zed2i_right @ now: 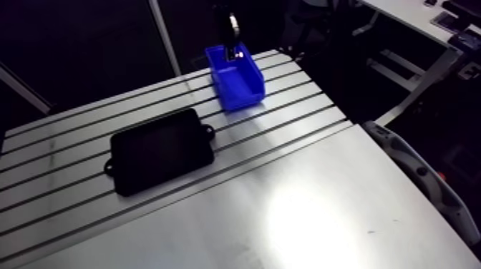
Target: Pick up the M10 bolt from the tray and put it into the blue bin.
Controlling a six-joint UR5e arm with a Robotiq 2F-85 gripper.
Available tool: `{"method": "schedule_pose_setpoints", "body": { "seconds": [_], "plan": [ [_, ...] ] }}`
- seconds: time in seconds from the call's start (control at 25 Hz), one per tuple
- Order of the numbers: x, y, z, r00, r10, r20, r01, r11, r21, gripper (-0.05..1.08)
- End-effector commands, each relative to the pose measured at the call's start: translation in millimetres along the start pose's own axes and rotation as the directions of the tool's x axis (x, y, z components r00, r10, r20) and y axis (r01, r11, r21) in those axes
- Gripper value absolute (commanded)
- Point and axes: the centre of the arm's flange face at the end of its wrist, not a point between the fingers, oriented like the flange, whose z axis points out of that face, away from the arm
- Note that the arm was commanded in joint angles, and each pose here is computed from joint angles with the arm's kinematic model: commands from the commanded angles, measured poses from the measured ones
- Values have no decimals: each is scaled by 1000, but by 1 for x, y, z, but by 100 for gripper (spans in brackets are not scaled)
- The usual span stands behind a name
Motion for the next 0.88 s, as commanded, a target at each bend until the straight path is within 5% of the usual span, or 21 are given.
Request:
{"method": "schedule_pose_setpoints", "body": {
  "seconds": [0.04,0.36,0.88],
  "plan": [
    [1,9,25,1000,4,11,-5,1000,9,105],
    [-1,14,53,1000,8,7,-8,999,42,104],
    [-2,16,71,999,41,13,-42,998,42,99]
  ]
}}
